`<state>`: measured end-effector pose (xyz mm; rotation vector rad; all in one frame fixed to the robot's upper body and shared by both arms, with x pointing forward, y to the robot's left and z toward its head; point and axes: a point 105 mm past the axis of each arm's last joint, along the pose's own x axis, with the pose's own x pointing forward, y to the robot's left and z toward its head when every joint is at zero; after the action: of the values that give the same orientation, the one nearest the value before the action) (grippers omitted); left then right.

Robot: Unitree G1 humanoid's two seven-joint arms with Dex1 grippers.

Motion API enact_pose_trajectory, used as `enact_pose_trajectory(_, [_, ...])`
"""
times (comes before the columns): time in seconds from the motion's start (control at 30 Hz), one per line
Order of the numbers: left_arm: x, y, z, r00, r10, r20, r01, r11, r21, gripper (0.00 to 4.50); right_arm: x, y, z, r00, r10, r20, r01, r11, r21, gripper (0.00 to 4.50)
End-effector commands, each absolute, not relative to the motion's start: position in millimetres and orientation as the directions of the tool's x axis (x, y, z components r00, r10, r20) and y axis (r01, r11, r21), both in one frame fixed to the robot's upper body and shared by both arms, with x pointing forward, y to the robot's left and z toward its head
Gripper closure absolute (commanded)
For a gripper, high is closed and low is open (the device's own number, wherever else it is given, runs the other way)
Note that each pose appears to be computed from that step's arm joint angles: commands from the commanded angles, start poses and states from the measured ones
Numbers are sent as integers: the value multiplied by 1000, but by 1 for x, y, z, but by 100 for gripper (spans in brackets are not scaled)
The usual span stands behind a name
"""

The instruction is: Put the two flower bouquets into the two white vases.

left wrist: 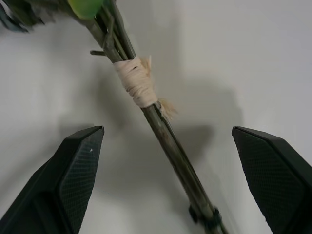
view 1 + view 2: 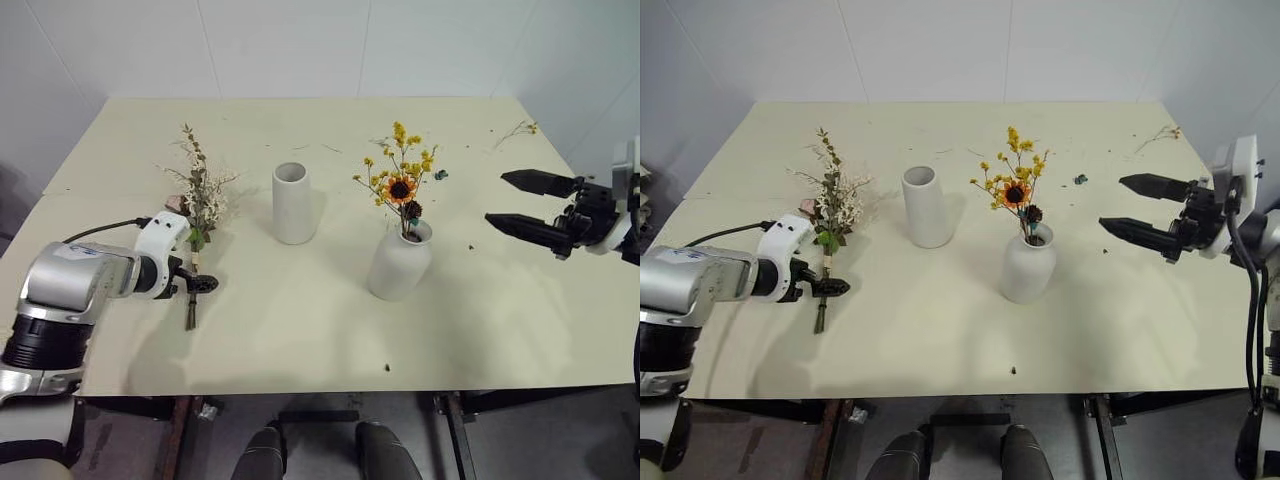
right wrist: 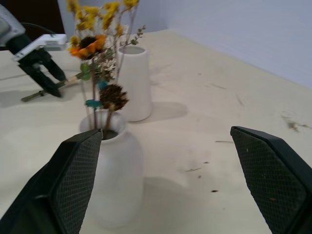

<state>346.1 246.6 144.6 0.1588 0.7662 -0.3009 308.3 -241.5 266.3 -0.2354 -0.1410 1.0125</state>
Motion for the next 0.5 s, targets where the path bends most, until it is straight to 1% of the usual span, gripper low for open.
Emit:
enact_pose_trajectory(0.03, [353, 252, 140, 701, -180, -690, 286, 957, 42, 19, 296, -237, 282, 499, 866, 38, -817, 485, -312, 2])
enact_pose_trajectory(0.13, [354, 253, 140, 702, -183, -689, 293, 955, 45, 89, 293, -235, 284, 495, 868, 37, -818, 480, -316, 0])
enact_pose_trajectory(0.33, [356, 256, 141, 702, -178, -690, 307, 949, 68, 266, 294, -234, 283, 505, 861, 52, -808, 493, -323, 0])
enact_pose_trajectory(0.5, [364, 262, 151, 730, -179, -660, 302, 950, 76, 420, 294, -234, 280, 511, 858, 60, -803, 501, -322, 0])
